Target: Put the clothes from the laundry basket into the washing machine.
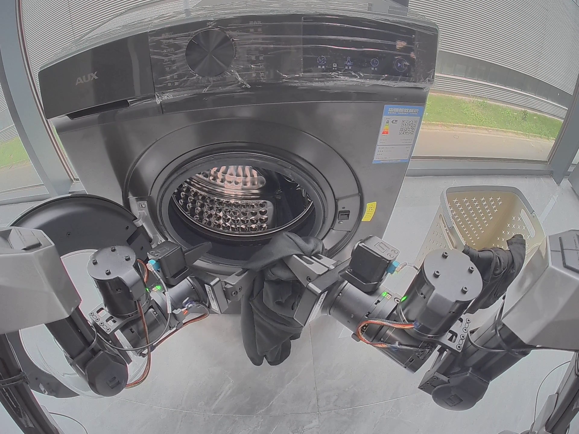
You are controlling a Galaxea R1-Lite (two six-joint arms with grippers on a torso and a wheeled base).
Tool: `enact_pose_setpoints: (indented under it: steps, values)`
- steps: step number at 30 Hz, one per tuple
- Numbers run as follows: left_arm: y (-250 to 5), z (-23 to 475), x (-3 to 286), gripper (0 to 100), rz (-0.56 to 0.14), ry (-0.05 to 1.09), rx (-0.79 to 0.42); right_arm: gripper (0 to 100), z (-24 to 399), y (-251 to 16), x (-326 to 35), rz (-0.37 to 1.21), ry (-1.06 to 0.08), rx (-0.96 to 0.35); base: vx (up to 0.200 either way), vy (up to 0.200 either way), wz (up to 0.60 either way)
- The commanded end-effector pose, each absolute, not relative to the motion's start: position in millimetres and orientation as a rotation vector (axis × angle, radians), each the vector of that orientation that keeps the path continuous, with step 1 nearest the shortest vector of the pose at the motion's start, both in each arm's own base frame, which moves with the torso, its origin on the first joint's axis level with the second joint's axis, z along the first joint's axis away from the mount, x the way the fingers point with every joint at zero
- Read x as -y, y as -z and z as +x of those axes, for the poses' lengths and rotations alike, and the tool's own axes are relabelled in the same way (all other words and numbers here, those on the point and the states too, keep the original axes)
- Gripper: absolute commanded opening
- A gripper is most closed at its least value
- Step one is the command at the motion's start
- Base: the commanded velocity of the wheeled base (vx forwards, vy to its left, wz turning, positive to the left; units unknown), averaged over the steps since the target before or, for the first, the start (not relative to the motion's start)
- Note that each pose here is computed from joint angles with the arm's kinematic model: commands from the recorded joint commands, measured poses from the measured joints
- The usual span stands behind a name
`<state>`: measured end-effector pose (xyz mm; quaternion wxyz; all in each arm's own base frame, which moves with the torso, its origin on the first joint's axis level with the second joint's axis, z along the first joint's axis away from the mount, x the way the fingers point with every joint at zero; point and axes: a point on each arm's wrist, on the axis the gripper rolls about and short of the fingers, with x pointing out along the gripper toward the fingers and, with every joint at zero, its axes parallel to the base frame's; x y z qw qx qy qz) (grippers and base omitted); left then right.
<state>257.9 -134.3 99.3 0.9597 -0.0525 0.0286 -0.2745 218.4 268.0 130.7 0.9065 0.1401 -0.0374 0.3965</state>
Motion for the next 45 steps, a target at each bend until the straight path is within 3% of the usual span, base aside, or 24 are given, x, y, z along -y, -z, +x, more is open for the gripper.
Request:
enact_pose_setpoints:
  steps: [1,13,31,45]
  values:
    - [-101,256,132,100,-0.107,0.552,-0.056,0,222,-130,-266,0.287,-0.808,0.078,0.000,0.000,0.00]
    - [-102,256,128,100,-0.108,0.540,-0.052,0,225,-129,-264,0.285,-0.797,0.077,0.000,0.000,0.00]
    - [-84,246,153,100,-0.091,0.641,-0.122,0,222,-131,-268,0.290,-0.812,0.083,0.000,0.000,0.00]
    - [-75,271,166,100,-0.087,0.637,-0.101,0,219,-129,-269,0.287,-0.820,0.075,0.000,0.000,0.00]
